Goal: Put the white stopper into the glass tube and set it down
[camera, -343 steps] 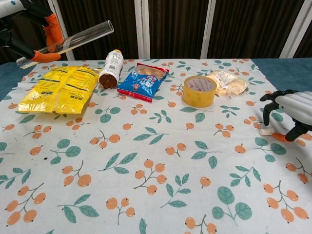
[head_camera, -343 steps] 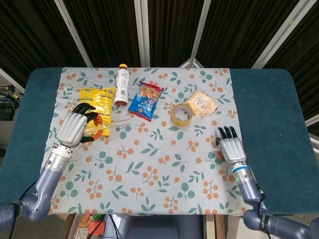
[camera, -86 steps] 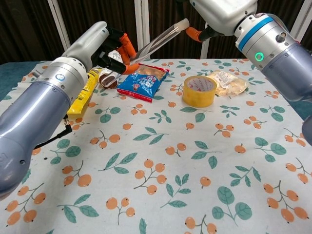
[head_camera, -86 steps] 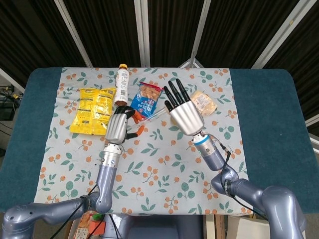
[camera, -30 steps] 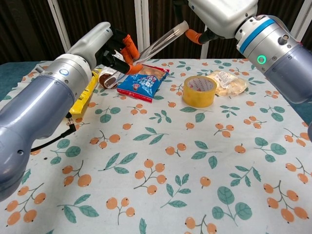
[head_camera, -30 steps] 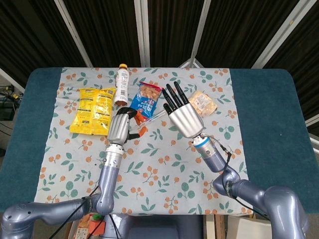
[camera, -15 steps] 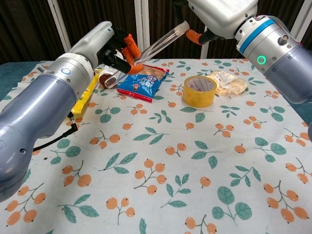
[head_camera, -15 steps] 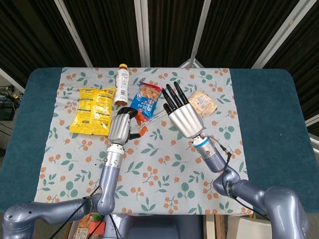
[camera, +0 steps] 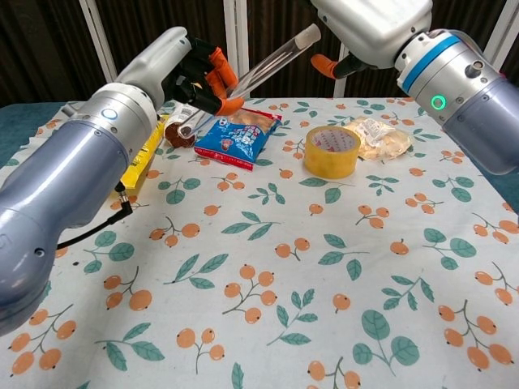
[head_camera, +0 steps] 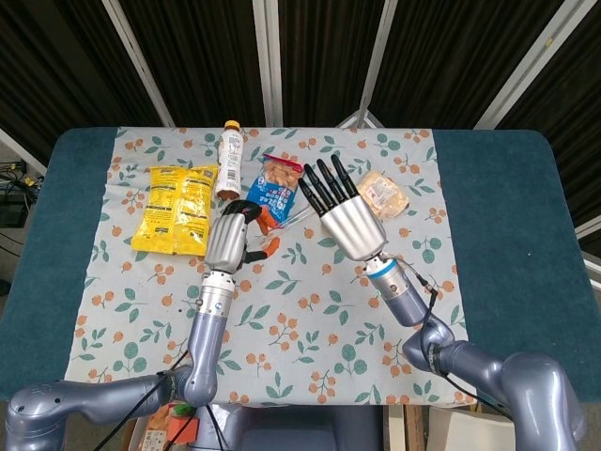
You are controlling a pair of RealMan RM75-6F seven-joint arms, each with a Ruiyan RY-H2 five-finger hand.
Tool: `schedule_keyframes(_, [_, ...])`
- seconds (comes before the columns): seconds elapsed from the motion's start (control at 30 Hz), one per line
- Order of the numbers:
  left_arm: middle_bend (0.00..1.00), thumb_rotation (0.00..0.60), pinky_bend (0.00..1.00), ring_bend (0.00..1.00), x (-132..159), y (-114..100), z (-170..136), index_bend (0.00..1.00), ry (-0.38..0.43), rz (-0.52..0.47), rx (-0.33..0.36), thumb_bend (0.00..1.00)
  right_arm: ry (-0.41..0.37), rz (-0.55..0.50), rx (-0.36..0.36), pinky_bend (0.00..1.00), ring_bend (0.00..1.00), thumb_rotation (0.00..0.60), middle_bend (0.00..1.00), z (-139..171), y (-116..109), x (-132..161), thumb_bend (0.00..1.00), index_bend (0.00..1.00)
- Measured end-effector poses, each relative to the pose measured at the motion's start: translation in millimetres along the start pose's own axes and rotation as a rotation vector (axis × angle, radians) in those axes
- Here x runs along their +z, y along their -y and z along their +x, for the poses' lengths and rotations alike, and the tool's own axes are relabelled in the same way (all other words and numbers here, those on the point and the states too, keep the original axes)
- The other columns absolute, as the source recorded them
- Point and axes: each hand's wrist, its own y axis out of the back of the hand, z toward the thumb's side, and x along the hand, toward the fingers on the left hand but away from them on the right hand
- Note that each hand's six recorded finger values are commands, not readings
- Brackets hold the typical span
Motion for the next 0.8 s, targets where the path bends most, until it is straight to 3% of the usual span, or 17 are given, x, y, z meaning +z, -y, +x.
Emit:
schedule_keyframes(0.1, [0.72,0.600,0.18,0.27,-0.7,-0.7,-0.4,0.70,0.000,-0.001,0.002,0.58,0.009,-0.002,0.004,0.00,0.01,0.600,0.11,-0.2,0.3,-1.8,0.39,0.18])
schedule_keyframes(0.27, [0.72,0.600,0.18,0.27,-3.2,-2.6,-1.6,0.70,-0.001,0.002,0.003,0.58,0.048,-0.013,0.023,0.00,0.01,0.600,0.11,-0.2,1.9,-8.0,0.39,0.29])
schedule_keyframes(0.8, [0.72,0.600,0.18,0.27,-3.5,-5.7,-5.1,0.70,0.007,-0.003,0.001,0.58,0.072,-0.001,0.047,0.00,0.01,0.600,0.11,3.1,0.7,-15.7,0.39,0.29])
